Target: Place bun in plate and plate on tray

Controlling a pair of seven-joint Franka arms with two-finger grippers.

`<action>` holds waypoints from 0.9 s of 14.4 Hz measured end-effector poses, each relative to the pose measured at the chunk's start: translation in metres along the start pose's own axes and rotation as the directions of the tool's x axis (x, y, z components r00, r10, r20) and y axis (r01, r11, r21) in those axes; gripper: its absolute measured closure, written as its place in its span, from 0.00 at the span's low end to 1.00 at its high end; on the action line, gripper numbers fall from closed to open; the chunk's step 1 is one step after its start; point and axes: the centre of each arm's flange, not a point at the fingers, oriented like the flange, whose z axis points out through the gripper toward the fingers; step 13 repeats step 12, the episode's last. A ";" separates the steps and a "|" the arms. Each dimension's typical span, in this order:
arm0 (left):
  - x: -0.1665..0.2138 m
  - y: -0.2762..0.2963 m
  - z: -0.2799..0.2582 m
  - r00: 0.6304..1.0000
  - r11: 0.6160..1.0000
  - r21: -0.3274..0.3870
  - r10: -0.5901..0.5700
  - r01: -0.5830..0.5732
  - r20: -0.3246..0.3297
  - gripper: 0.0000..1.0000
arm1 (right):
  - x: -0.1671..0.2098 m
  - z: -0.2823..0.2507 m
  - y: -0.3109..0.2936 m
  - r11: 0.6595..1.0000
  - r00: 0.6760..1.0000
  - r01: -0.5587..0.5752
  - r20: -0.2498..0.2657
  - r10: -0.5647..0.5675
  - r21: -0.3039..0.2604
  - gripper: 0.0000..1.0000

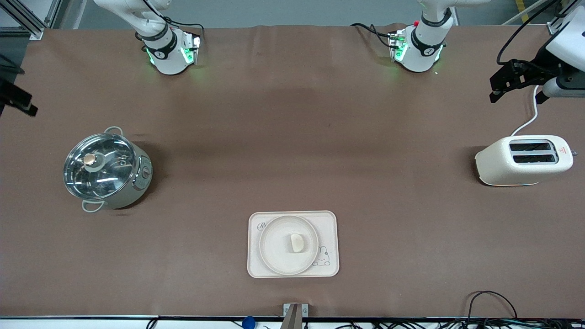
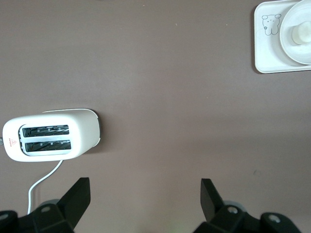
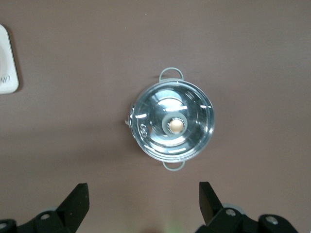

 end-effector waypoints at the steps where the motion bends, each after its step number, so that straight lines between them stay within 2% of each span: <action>1: 0.001 0.001 0.002 1.000 1.000 0.000 0.001 -0.001 0.003 0.00 | -0.014 -0.003 0.003 1.000 1.000 0.006 -0.002 -0.006 -0.001 0.00; 4: 0.005 0.004 0.009 1.000 1.000 -0.001 0.008 -0.008 0.016 0.00 | -0.034 0.002 0.002 1.000 1.000 0.017 0.000 -0.017 -0.004 0.00; 13: 0.009 0.007 0.017 0.999 1.000 -0.001 0.013 -0.013 0.031 0.00 | -0.025 0.024 -0.005 1.000 1.000 0.030 -0.008 -0.030 0.002 0.00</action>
